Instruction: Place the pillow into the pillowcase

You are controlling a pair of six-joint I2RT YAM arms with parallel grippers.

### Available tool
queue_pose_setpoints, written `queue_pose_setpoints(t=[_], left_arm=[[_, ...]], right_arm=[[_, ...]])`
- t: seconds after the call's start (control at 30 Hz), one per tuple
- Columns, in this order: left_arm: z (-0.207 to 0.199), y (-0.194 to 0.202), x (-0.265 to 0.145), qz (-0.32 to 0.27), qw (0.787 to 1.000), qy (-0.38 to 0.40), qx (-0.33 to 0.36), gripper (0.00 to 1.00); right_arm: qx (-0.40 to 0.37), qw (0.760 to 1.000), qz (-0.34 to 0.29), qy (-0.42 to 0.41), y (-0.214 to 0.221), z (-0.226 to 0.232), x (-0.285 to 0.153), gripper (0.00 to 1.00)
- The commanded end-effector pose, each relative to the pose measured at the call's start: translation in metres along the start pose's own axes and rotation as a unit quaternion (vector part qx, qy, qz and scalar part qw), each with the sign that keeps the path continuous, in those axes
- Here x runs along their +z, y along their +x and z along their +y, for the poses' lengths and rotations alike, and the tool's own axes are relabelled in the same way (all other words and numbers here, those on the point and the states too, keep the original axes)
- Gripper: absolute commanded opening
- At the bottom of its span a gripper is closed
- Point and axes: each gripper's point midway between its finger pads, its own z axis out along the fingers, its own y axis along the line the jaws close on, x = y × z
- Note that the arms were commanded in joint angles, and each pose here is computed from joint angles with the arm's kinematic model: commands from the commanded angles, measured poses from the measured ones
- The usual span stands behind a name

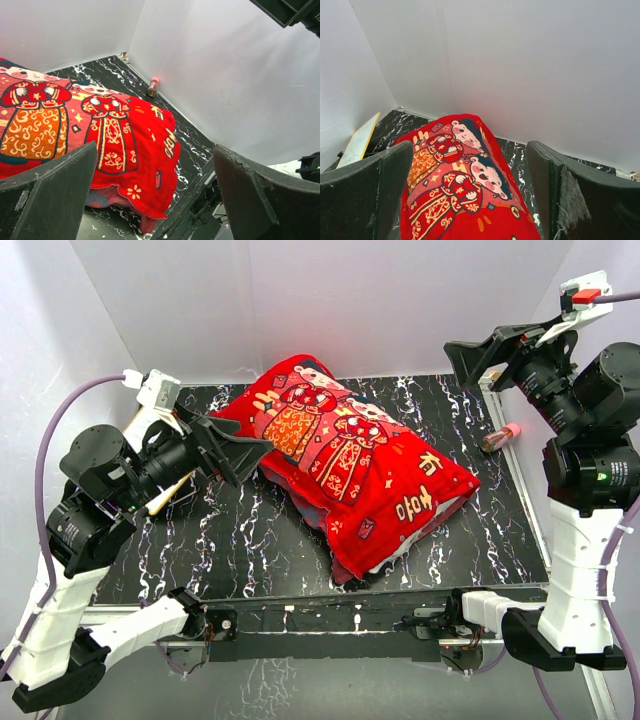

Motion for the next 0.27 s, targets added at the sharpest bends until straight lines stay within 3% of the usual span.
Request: queue_pose_setpoints(t=[0.0,0.23], left_arm=[[-0.0062,-0.0052,-0.0034,-0.011,1.000,0.014,0.003,0.97],[-0.0061,-0.0055,-0.0048,-0.011,1.000,0.014,0.008,0.97]], right_arm=[[-0.013,1.000,-0.021,0.004,-0.0131,0.0018,-0.0061,0.99],[-0.015,1.000,-0.020,0.001,-0.0130,0.0028,-0.0063,0.99]])
